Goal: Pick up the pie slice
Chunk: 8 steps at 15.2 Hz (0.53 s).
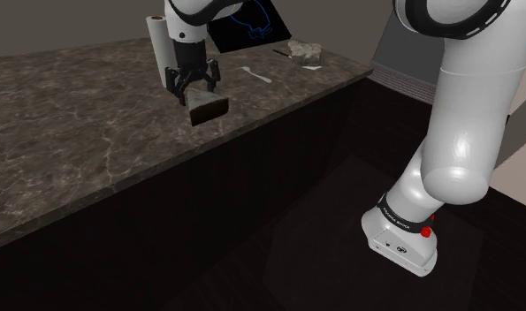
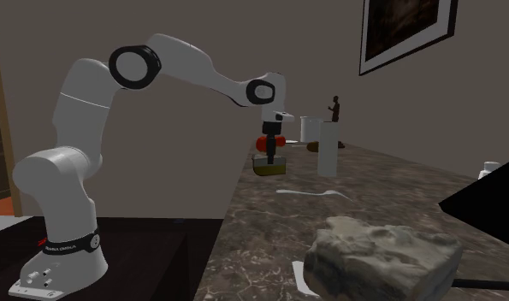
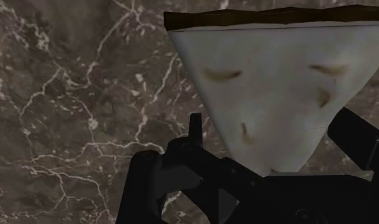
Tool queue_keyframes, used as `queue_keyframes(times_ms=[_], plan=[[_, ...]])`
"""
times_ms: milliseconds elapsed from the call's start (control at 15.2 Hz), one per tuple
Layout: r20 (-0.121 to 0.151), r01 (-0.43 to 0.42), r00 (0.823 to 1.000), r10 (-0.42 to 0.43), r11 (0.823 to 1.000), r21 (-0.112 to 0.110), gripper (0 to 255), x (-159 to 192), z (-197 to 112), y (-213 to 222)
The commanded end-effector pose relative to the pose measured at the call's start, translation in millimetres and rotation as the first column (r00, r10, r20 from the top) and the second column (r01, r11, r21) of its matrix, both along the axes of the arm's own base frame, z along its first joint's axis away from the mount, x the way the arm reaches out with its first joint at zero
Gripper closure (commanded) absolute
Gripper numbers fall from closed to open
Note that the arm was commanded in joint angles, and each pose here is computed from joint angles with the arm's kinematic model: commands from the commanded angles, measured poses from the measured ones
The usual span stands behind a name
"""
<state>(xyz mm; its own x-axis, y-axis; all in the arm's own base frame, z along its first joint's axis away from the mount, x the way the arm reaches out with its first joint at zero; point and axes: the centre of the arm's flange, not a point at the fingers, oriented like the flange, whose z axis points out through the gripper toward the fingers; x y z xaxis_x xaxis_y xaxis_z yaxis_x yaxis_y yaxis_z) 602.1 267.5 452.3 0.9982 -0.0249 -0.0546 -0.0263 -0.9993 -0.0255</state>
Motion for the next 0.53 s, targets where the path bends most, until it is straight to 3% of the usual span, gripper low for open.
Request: queue_keyframes(times_ms=[0,66,132,462], plan=[[0.001,0.0,1.0,0.0,1.0,0.0,0,0.6,-6.9,-0.3],[0.001,0.0,1.0,0.0,1.0,0.0,0,0.6,-6.9,-0.3],[0.001,0.0,1.0,0.0,1.0,0.0,255,0.9,-7.8,0.1],[0.001,0.0,1.0,0.0,1.0,0.0,255,0.9,-7.9,-1.1]])
